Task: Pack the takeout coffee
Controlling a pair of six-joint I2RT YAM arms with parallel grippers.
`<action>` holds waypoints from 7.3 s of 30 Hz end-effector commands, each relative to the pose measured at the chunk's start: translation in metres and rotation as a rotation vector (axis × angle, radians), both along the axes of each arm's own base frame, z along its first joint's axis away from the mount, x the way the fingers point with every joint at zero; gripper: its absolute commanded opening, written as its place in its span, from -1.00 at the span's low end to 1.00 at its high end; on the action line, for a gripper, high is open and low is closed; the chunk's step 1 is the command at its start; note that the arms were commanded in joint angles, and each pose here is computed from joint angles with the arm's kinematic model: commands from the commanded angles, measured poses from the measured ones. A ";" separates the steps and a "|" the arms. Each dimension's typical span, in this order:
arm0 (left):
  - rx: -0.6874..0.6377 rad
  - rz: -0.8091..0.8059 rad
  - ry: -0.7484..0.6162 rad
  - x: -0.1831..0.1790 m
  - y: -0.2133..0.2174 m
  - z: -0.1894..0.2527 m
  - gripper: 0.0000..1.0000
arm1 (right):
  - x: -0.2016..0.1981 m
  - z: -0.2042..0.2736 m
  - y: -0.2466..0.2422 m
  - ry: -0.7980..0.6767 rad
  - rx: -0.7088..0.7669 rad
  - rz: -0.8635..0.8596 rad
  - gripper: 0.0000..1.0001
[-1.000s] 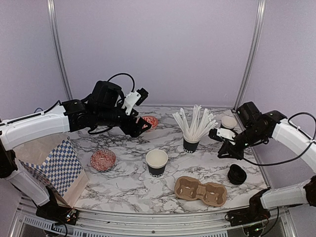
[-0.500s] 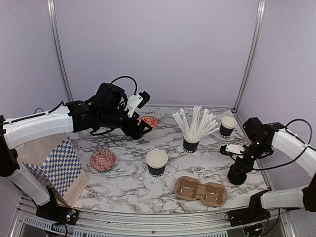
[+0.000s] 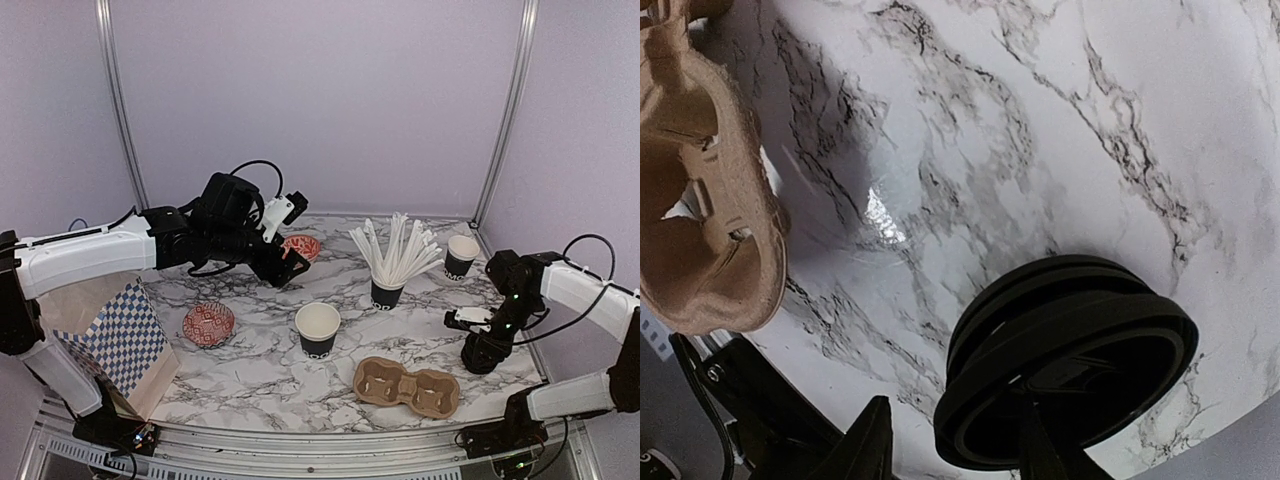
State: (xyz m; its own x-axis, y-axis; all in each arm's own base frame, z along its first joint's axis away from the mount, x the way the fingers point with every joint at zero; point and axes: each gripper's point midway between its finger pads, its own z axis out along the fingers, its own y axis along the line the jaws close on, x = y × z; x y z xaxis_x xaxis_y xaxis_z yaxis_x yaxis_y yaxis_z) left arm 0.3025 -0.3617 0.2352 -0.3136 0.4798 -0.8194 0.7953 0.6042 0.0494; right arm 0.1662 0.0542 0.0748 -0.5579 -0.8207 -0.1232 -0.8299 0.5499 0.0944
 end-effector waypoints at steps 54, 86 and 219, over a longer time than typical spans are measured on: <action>-0.691 -0.401 -0.532 -0.085 -0.090 0.188 0.93 | 0.011 0.355 0.206 -0.295 1.273 0.630 -0.88; -0.753 -0.520 -0.489 -0.080 -0.147 0.191 0.71 | 0.012 0.344 0.215 -0.248 1.261 0.608 -0.84; 0.454 -0.140 0.437 -0.061 -0.038 -0.076 0.49 | 0.081 0.109 0.230 -0.257 0.633 0.315 -0.23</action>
State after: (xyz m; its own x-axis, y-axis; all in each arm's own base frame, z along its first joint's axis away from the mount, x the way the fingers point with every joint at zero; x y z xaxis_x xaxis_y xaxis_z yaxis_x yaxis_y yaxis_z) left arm 0.2430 -0.3975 0.1448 -0.4841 0.8150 -0.3185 0.8692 0.4898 -0.0678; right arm 0.2462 0.2811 0.1724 -0.2277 -0.6761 -0.7008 -0.9723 0.1968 0.1261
